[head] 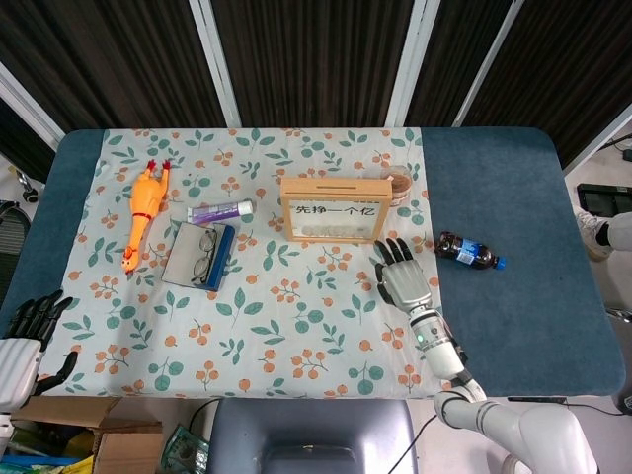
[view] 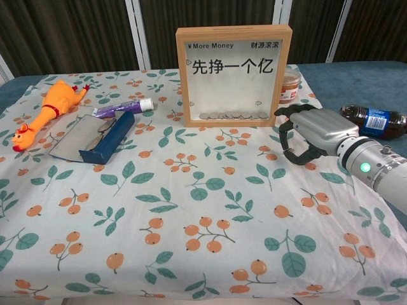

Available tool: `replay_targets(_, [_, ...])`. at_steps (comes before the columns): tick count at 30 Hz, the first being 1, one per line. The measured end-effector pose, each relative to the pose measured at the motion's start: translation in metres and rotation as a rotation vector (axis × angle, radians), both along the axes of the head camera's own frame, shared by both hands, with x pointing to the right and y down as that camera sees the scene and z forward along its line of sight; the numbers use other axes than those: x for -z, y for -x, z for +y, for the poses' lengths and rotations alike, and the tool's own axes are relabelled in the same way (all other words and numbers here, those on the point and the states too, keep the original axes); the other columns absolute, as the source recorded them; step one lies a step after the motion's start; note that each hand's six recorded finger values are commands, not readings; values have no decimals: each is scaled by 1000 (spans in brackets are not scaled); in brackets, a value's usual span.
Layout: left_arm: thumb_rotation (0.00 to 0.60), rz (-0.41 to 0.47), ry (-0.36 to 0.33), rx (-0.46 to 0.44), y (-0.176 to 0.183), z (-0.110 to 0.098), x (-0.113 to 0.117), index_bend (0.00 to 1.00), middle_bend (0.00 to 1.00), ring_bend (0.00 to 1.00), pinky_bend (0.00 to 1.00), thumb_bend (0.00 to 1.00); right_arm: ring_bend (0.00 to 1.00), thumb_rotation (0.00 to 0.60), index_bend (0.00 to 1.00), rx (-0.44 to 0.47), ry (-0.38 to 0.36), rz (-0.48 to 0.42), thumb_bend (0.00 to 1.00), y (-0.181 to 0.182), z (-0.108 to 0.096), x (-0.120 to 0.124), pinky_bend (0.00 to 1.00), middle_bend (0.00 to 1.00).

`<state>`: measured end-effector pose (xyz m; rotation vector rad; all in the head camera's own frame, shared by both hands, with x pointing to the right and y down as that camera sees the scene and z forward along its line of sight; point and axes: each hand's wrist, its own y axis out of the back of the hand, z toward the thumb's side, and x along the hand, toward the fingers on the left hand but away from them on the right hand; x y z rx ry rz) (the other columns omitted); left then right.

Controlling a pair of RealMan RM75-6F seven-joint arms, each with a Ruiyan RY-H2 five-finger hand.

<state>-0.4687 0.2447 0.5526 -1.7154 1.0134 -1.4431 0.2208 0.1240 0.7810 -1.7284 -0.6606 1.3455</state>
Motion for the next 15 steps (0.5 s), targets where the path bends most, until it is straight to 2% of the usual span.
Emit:
replay_targets(9, [600,2,-1,1,0,0,0,0,0,0,0,408,0,600,697,-13,-23,-32,610,1,-4,8,0,208])
replay_targets(15, [600,5,-2,2,0,0,1,0,0,0,0,408,0,600,701,-3,-82,-94,610,4,-8,32,0,211])
